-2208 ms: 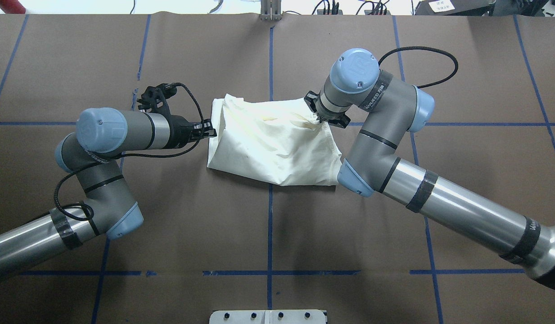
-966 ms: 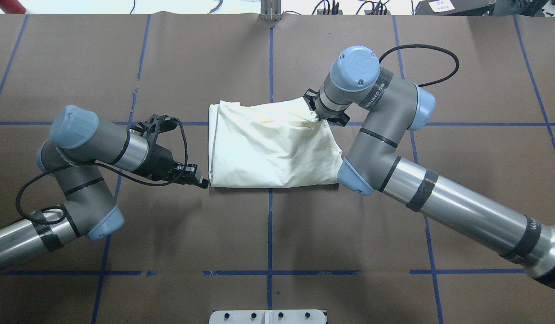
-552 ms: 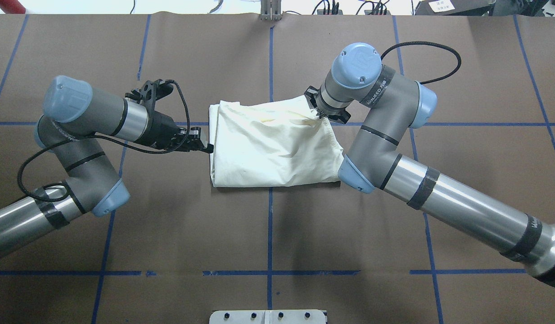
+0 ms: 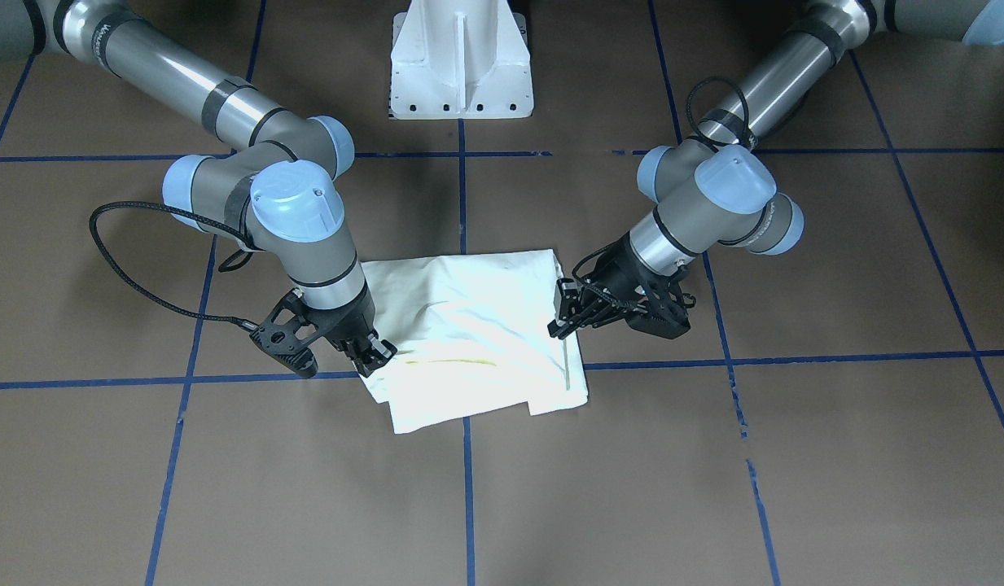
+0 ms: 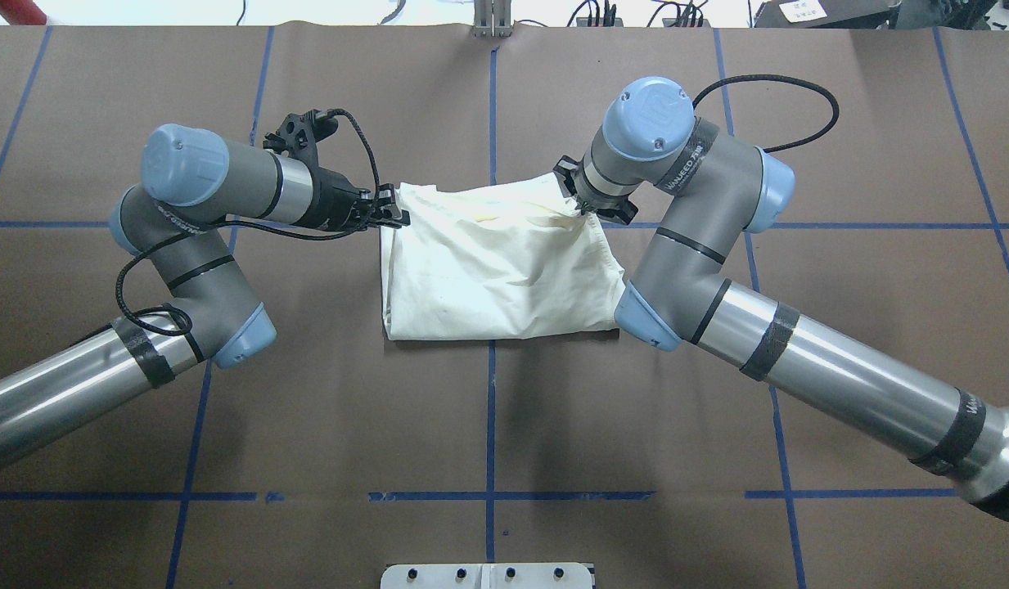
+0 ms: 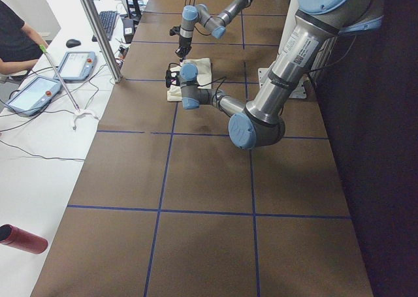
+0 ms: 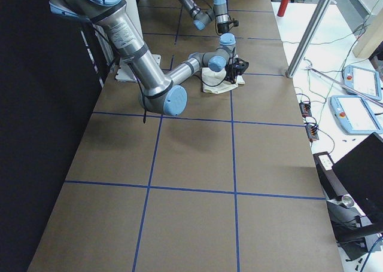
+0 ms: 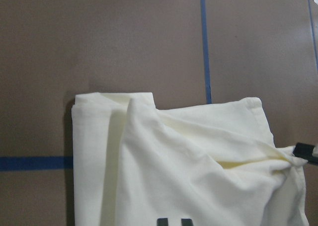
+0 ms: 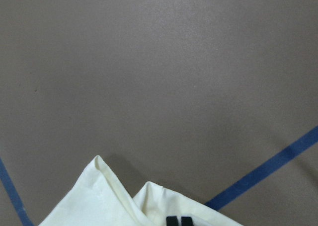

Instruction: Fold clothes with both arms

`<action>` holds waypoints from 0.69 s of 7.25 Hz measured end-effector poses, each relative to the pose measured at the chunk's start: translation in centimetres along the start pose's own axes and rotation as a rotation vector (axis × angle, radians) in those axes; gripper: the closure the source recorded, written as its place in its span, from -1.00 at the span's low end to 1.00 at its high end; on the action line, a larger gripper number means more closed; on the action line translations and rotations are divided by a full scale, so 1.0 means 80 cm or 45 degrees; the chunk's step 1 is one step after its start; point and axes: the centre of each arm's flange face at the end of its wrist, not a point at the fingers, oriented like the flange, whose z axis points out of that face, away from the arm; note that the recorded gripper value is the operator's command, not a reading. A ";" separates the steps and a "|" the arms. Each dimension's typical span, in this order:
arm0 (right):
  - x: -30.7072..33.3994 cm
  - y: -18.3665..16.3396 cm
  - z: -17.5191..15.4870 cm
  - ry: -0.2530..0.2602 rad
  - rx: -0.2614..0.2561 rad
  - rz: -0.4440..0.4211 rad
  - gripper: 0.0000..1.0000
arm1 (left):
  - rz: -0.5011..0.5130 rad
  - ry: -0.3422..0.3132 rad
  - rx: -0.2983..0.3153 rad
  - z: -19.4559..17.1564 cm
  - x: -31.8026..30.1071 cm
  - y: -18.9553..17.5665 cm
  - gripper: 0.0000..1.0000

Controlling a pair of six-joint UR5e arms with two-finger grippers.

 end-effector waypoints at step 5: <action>0.000 0.000 0.000 0.000 0.000 -0.001 1.00 | -0.015 -0.065 0.115 0.027 -0.010 -0.025 0.36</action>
